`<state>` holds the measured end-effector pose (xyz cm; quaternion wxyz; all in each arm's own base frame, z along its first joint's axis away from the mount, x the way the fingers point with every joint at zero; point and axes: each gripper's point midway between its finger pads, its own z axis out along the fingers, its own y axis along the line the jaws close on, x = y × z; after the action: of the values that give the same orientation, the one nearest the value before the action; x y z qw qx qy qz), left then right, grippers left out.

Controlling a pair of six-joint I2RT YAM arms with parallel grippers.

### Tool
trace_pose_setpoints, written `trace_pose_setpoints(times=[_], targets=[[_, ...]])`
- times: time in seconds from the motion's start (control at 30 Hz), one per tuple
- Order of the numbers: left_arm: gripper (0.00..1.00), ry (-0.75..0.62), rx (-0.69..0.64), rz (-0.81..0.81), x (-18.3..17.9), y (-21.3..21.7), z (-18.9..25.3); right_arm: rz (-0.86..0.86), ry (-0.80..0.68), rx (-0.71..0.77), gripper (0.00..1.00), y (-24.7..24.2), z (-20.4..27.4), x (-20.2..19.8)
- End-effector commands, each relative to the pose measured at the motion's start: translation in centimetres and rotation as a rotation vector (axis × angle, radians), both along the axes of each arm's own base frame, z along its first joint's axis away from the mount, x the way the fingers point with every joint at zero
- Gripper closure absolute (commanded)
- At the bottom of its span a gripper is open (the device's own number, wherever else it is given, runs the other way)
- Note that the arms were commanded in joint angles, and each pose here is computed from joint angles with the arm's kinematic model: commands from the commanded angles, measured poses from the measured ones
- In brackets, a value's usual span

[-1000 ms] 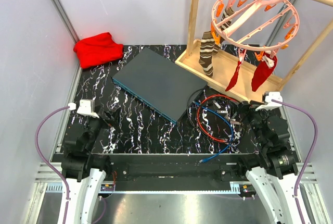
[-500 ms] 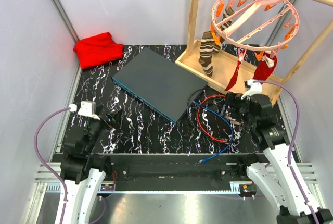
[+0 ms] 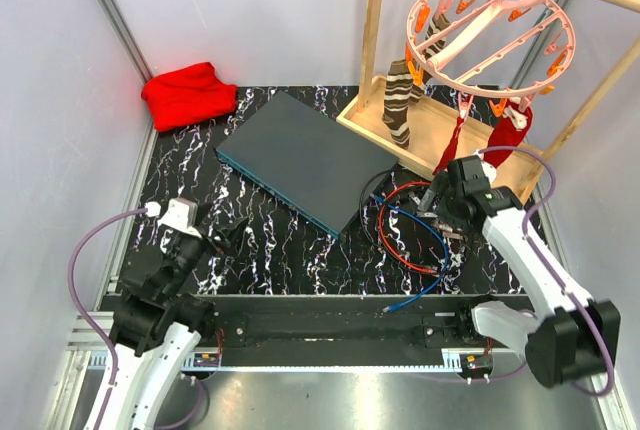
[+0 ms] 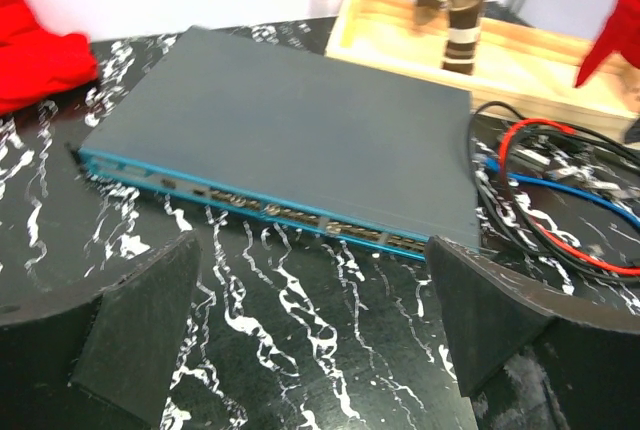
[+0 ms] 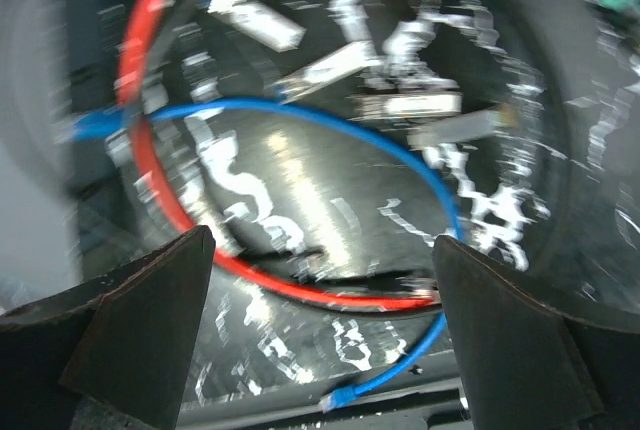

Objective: Insert the plug into the switch port
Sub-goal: Pick up the plug from the center of the board.

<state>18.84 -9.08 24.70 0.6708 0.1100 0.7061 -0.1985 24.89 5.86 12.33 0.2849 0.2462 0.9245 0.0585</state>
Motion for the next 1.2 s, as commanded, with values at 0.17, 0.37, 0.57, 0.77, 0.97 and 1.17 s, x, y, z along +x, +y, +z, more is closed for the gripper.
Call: trace_pose_setpoints(times=[0.17, 0.37, 0.57, 0.77, 0.97, 1.17], targets=[[0.01, -0.110, -0.014, -0.091, -1.2, -1.5, 2.4, -0.343, 0.110, -0.163, 0.06, -5.8, -1.2, 1.3], [0.01, -0.092, -0.001, -0.125, -1.2, -2.2, 2.1, -0.132, 0.089, -0.143, 0.14, -6.0, -2.7, 3.8], [0.01, 0.008, 0.038, -0.151, -0.5, -3.0, 0.8, 0.215, 0.070, -0.114, 0.16, -3.5, -3.3, 5.9], [0.01, 0.056, 0.058, -0.161, -0.1, -3.4, 0.1, 0.289, 0.082, -0.042, 0.21, -1.7, -4.7, 7.1], [0.01, 0.052, 0.062, -0.151, 0.0, -3.2, 0.0, 0.320, 0.147, 0.009, 0.25, -0.8, -7.6, 6.7], [0.01, 0.045, 0.062, -0.154, -0.1, -3.2, 0.1, 0.340, 0.163, 0.061, 0.26, 0.1, -8.8, 6.0]])
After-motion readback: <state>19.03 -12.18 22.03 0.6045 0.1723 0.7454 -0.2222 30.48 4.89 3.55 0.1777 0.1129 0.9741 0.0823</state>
